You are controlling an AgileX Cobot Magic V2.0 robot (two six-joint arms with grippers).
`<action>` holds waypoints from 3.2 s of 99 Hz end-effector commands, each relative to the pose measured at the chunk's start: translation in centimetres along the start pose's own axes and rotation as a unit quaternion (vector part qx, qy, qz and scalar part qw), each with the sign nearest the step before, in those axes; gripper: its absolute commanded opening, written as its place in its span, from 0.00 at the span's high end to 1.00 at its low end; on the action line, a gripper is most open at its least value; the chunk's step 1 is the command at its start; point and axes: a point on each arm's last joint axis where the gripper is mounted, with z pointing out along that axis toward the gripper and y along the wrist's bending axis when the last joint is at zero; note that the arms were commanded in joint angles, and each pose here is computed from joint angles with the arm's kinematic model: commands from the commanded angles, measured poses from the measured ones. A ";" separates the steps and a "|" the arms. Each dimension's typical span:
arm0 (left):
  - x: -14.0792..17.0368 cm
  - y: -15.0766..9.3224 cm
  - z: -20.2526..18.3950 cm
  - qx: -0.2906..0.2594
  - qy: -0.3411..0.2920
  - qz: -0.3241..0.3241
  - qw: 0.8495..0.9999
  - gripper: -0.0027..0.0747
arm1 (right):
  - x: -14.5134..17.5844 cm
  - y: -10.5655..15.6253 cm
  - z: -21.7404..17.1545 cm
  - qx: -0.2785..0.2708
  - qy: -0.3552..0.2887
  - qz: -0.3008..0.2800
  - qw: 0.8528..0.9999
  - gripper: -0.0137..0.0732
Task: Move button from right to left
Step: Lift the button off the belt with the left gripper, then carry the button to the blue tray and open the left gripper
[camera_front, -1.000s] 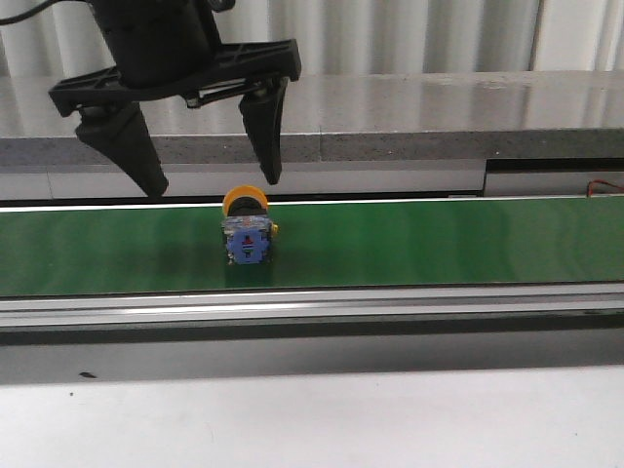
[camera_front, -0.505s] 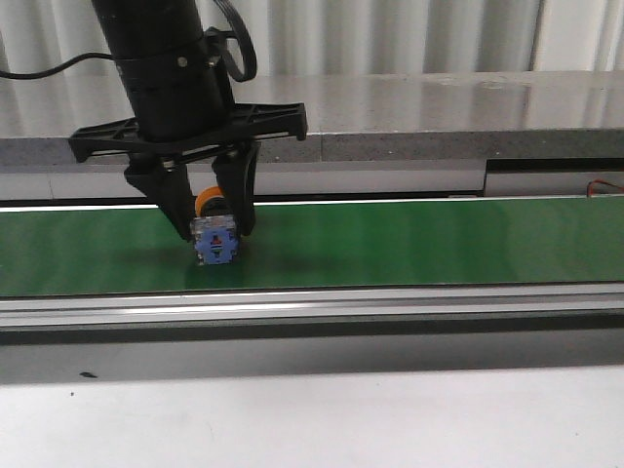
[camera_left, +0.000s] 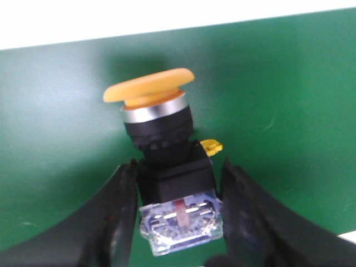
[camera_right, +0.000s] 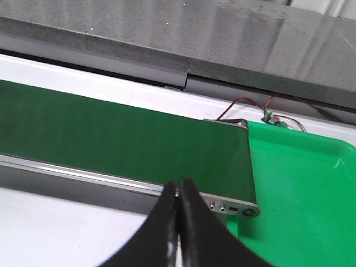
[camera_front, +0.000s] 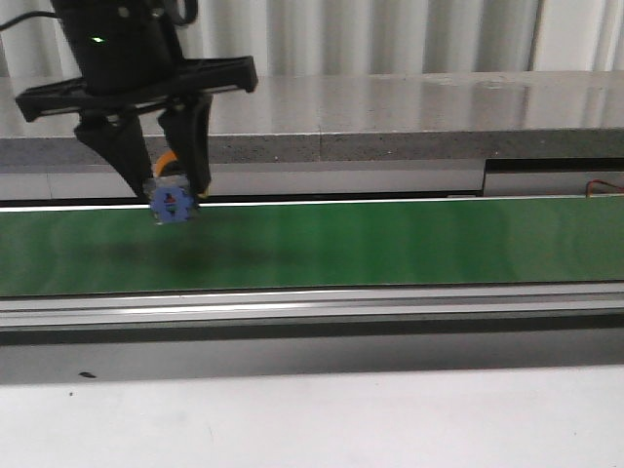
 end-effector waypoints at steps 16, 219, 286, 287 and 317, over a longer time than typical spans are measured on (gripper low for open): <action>-1.2 5.4 -5.4 -0.019 -0.038 0.010 0.999 0.87 | -1.2 -0.2 -0.2 0.005 -0.038 0.000 0.999 0.92; 3.1 35.2 -0.2 -0.161 0.092 0.047 0.982 0.47 | -1.2 -0.2 -0.2 0.005 -0.038 0.000 0.999 0.92; -0.3 27.1 -9.3 -0.217 -0.136 0.026 0.966 0.68 | -1.2 -0.2 -0.2 0.005 -0.038 0.000 0.999 0.92; -0.3 26.9 -9.4 -0.216 -0.140 0.025 0.966 0.69 | -1.2 -0.2 -0.2 0.005 -0.038 0.000 0.999 0.92; -0.4 19.2 -13.9 -0.160 -0.252 -0.012 0.954 0.99 | -1.2 -0.2 -0.2 0.005 -0.038 0.000 0.999 0.92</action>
